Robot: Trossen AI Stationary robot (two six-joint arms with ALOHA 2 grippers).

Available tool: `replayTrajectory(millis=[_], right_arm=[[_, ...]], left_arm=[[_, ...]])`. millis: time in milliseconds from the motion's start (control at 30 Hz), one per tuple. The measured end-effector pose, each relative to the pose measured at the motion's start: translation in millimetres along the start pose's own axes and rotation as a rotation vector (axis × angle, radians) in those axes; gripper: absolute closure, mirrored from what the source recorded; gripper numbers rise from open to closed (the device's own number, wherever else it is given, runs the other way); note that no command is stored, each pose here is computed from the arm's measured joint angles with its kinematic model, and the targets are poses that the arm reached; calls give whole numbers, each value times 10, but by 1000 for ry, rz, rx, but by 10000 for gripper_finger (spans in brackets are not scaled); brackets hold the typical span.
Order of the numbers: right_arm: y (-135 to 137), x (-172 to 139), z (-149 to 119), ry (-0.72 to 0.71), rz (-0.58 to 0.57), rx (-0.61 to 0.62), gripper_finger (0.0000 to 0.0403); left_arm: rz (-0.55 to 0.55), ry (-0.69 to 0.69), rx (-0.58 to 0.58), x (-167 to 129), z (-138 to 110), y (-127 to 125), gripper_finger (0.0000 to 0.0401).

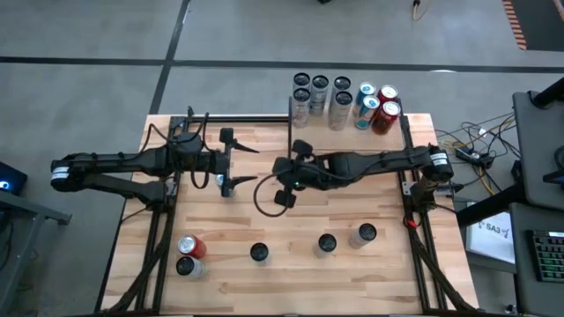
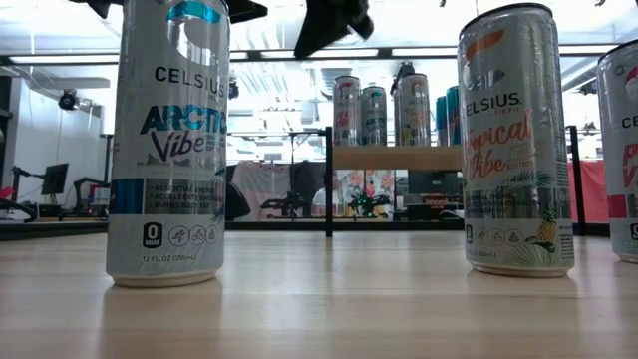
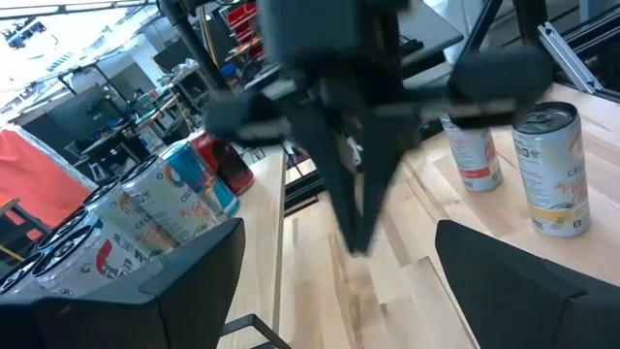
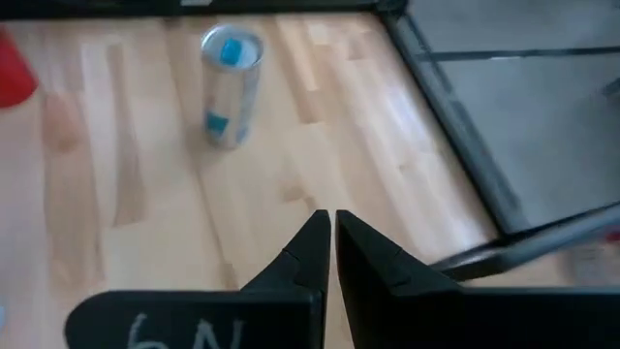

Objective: Place canned beverage on shelf
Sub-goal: Put the blue soda can on the shelf aligned with the other blue soda cans

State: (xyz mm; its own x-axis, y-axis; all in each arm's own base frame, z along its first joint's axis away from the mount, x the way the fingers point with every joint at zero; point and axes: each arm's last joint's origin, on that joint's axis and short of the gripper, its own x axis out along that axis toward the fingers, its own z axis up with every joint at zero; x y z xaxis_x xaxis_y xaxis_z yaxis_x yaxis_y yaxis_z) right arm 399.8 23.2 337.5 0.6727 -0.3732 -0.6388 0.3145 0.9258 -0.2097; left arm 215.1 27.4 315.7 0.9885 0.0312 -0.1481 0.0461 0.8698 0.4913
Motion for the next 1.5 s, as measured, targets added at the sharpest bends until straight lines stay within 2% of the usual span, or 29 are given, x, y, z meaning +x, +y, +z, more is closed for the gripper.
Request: replayTrajectory(millis=[133,333,567,667,1067,1233,1500], right_arm=[[87,124,-119,-9,86,2,390],[202,158,-290,-106,123,-19,390],[58,-46,-537,-276,138,26,390],[-22,-135,-729,-287,130,80,390],[-103,-226,-1340,-504,170,194,390],[-105,-209,-1403,-506,179,226,390],[-98,-192,-1417,-491,179,230,390]], left_arm=[[0,0,-2,0,0,0,78],[-2,-1,-3,0,0,-1,78],[-3,1,-7,0,-2,-2,78],[-3,0,-7,0,-2,-2,78],[58,55,-19,-1,-29,10,78],[59,54,-46,-1,-28,10,78],[31,105,-175,-3,-81,-23,78]])
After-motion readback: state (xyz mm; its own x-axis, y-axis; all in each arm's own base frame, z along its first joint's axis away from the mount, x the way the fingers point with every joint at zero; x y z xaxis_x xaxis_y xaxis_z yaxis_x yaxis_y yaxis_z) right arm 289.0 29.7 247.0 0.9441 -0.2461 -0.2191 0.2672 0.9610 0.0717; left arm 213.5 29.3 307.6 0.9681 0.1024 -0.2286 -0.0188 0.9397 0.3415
